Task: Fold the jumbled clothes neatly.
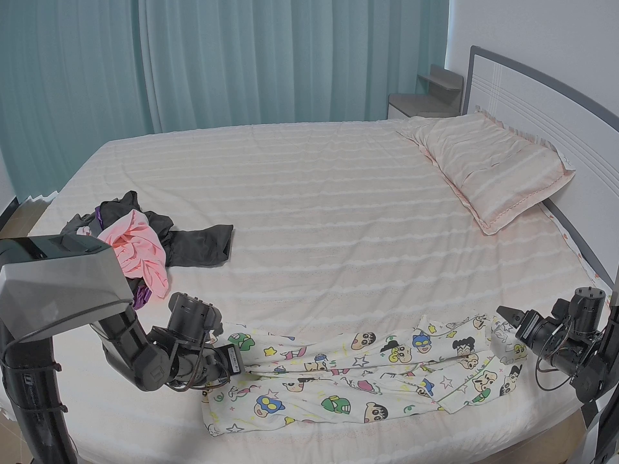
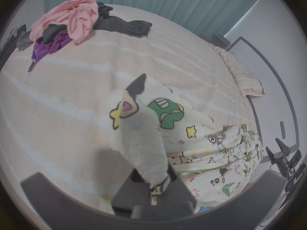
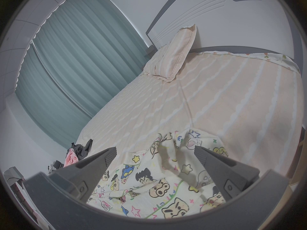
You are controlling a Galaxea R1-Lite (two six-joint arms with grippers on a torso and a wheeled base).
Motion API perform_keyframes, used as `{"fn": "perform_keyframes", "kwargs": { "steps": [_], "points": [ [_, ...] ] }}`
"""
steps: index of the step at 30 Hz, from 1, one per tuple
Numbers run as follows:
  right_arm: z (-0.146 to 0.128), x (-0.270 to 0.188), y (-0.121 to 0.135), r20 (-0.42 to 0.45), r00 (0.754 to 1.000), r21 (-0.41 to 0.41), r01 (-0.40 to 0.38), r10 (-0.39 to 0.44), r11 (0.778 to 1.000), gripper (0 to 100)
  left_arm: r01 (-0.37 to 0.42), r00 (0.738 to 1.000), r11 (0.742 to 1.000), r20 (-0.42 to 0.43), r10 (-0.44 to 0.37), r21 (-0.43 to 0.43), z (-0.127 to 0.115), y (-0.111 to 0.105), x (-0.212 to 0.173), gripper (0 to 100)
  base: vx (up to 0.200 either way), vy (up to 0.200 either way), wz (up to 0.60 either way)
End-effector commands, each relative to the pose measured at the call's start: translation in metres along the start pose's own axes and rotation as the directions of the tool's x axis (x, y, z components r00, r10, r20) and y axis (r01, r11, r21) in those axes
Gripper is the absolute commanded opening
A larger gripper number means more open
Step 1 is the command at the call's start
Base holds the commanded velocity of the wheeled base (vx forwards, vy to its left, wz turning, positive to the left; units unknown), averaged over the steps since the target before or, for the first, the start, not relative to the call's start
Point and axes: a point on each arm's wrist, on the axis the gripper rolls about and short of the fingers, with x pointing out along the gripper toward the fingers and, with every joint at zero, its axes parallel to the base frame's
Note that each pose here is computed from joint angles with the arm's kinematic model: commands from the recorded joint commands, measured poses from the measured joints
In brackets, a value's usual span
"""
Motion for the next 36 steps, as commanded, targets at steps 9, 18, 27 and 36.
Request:
{"fn": "perform_keyframes", "kwargs": {
  "steps": [9,18,27,36],
  "points": [
    [-0.002,-0.003,-0.001,-0.012,1.0,0.001,0.008,-0.008,1.0,100,-0.006,1.0,1.0,0.028,0.007,-0.029,0.009,0.01,-0.014,0,0.0,0.0,0.0],
    [-0.002,-0.003,-0.001,-0.012,1.0,0.001,0.008,-0.008,1.0,100,0.005,0.999,0.997,0.054,-0.001,-0.071,0.022,0.021,-0.028,0,0.0,0.0,0.0],
    [-0.002,-0.003,-0.001,-0.011,1.0,0.002,0.009,-0.009,1.0,100,0.056,0.994,0.982,0.107,-0.037,-0.182,0.048,0.053,-0.068,0,0.0,0.0,0.0],
    [-0.003,-0.003,-0.001,-0.014,1.0,0.001,0.008,-0.008,1.0,100,0.028,0.993,0.971,0.118,0.0,-0.237,0.054,0.094,-0.092,0,0.0,0.0,0.0]
  ]
}}
